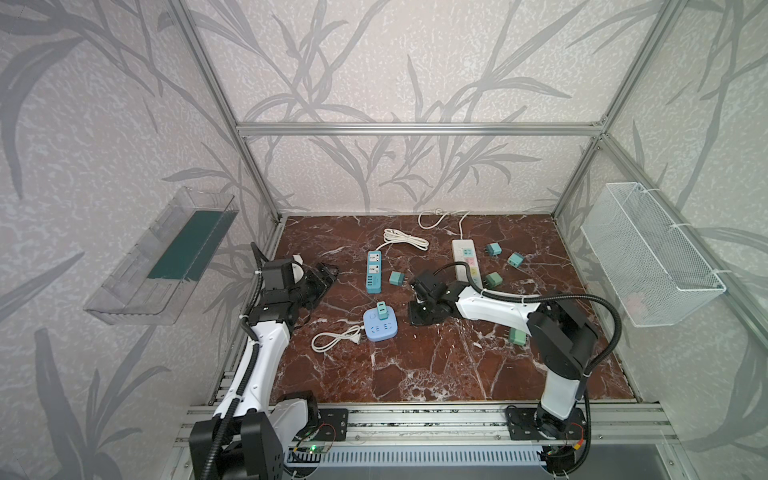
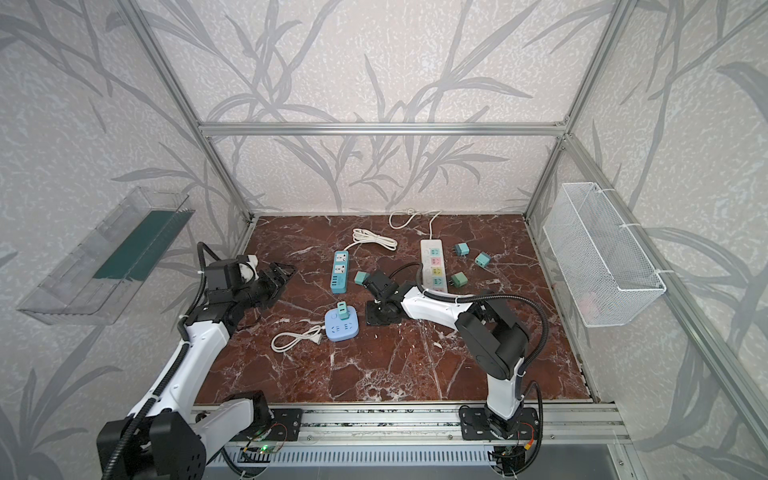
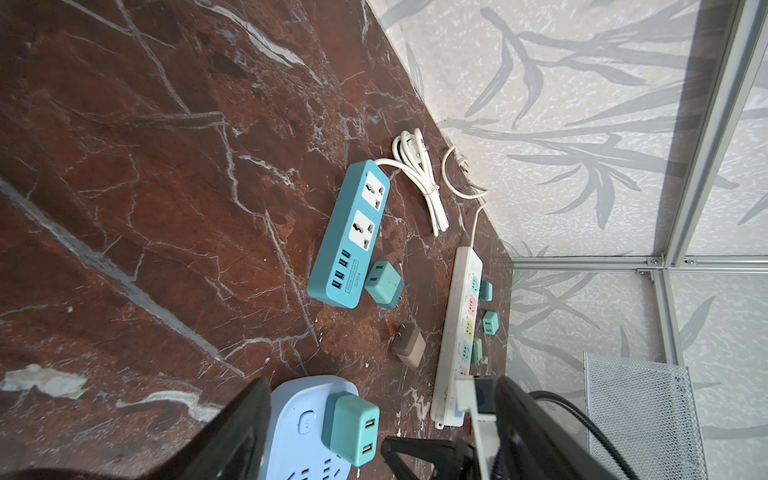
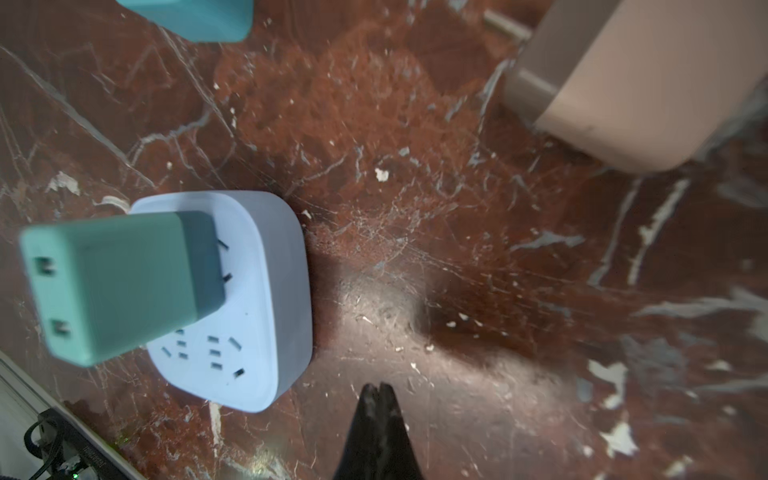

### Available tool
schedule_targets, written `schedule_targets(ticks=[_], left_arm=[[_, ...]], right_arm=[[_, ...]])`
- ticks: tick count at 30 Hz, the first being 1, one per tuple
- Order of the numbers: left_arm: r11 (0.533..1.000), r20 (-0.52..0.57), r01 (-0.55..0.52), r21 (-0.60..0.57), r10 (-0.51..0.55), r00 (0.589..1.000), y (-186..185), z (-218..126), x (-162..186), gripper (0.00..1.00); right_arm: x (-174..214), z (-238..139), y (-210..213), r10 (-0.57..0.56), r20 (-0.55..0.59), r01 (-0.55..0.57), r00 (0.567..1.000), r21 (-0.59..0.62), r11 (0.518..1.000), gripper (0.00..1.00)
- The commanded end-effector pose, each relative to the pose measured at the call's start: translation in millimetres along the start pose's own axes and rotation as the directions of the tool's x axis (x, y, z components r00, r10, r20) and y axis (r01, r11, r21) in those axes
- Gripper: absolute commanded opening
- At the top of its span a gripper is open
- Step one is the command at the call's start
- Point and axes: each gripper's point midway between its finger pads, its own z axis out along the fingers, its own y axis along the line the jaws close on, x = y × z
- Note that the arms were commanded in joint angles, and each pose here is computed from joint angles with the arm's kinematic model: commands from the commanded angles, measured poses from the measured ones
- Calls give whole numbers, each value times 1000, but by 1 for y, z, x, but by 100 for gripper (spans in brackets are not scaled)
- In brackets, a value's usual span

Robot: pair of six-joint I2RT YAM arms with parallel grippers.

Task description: Insert the plug

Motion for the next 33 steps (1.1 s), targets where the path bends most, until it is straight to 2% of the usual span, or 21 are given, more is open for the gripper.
schedule_targets(ticks=[1,7,13,20,23,24,28,31,33], left_arm=[[999,-2,-1,35,1,1000,-5,0,-1,83],[999,-5,-1,39,2,1000,-6,1,-1,83],[999,0,-8,34,8,1000,-6,0,-3,82],[1000,13,-27,5,27,1000,-4,-3,-6,82],[999,17,-35,-29,35,999,1,-2,-7,82],[998,20,-41,-42,42,999,3,-2,-9,82],[982,-2,-122,-143,123,992,8,3,-6,84],[947,-53,-227,-226,220,974,2,14,2,87],[908,-97,-300,-291,283,954,-2,27,8,89]], right_arm=[[-10,13,28,27,35,-23,999,-130,991,0],[-4,38,53,7,1,-7,1000,-181,983,0],[11,56,109,18,-48,-32,999,-316,948,0],[4,71,174,14,-72,-48,997,-494,868,0],[-9,50,161,-3,14,9,1000,-433,902,0],[-15,38,154,-18,41,33,999,-409,912,2],[-34,-14,121,-59,139,99,988,-304,947,24],[-45,-53,84,-121,218,158,968,-159,975,42],[-52,-77,55,-171,268,195,948,-66,978,53]])
